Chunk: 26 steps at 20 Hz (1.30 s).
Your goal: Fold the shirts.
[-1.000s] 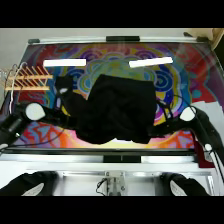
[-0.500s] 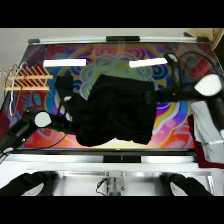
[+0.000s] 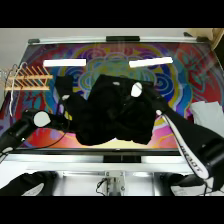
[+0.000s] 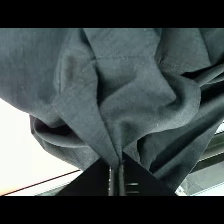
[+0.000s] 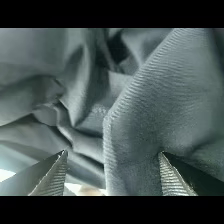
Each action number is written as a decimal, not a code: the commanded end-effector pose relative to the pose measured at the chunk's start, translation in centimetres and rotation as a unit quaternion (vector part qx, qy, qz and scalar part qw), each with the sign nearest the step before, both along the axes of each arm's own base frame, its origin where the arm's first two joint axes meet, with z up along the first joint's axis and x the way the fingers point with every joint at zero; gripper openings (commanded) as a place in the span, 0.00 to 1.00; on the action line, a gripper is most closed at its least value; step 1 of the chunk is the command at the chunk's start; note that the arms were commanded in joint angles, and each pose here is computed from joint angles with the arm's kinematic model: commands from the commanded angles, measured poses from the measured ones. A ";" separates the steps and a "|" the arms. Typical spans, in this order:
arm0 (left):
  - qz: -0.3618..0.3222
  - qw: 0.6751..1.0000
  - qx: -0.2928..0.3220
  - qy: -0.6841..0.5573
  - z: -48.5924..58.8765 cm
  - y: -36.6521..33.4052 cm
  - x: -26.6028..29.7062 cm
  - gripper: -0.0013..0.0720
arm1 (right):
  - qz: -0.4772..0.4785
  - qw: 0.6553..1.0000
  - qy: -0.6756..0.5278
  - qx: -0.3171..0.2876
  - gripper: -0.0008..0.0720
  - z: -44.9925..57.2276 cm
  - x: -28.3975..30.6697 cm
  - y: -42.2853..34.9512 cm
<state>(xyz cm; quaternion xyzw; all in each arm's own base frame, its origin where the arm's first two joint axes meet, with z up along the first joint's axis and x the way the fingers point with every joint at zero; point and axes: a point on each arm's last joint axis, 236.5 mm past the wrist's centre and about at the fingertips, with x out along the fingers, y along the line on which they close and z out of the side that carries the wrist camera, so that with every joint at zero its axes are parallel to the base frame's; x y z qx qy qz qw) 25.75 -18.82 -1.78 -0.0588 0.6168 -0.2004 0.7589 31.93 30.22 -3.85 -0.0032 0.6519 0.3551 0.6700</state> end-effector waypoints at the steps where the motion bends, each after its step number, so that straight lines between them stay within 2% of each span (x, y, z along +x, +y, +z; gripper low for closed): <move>1: 0.002 1.000 -0.002 -0.005 0.1 0.0 0.2 0.10 | 0.009 0.999 0.017 -0.035 0.84 -3.0 -0.6 0.1; 2: -0.001 1.000 -0.001 -0.006 0.1 0.0 0.3 0.10 | 0.010 0.999 0.009 -0.043 0.42 -3.2 -0.3 -0.3; 3: -0.014 1.000 0.001 -0.012 0.1 0.0 0.3 0.10 | -0.005 0.999 0.002 -0.051 0.13 -3.2 0.5 -0.9; 6: -0.022 1.000 0.004 -0.016 0.2 0.2 0.5 0.10 | -0.017 0.998 -0.054 -0.019 0.11 2.3 3.7 -1.1; 10: -0.035 0.998 -0.002 -0.056 3.7 0.8 2.5 0.10 | -0.026 0.978 -0.205 0.021 0.11 19.8 3.7 -6.6; 12: -0.027 0.996 -0.010 -0.086 6.0 0.9 4.2 0.10 | -0.106 0.961 -0.256 -0.019 0.11 25.8 0.8 -13.3; 16: -0.027 0.995 -0.020 -0.090 6.8 0.5 4.3 0.11 | -0.246 0.949 -0.157 -0.117 0.11 25.2 -12.2 -22.7; 19: -0.040 0.997 -0.009 -0.062 4.5 0.7 2.7 0.11 | -0.355 0.923 -0.068 -0.129 0.11 17.9 -18.6 -24.6; 20: -0.049 0.998 -0.003 -0.048 3.6 0.9 1.9 0.10 | -0.373 0.916 -0.039 -0.144 0.24 14.6 -20.4 -25.3; 21: -0.055 0.998 0.003 -0.033 2.9 1.1 1.1 0.11 | -0.383 0.910 -0.014 -0.158 0.70 12.1 -21.9 -25.7; 22: -0.071 0.997 0.009 -0.022 2.3 1.3 0.3 0.10 | -0.383 0.909 -0.003 -0.164 0.94 10.6 -22.6 -25.8; 23: -0.089 0.996 0.015 -0.010 2.0 1.5 -0.5 0.11 | -0.382 0.911 -0.018 -0.156 0.94 10.8 -21.9 -25.7; 24: -0.100 0.995 0.018 -0.007 2.0 1.7 -0.9 0.10 | -0.350 0.928 -0.071 -0.108 0.87 12.3 -19.4 -24.1; 25: -0.104 0.994 0.021 -0.011 2.2 1.9 -0.9 0.10 | -0.321 0.937 -0.126 -0.059 0.84 14.4 -16.7 -22.2; 26: -0.106 0.994 0.021 -0.014 2.3 1.9 -0.9 0.10 | -0.328 0.929 -0.167 -0.036 0.84 16.2 -13.7 -21.6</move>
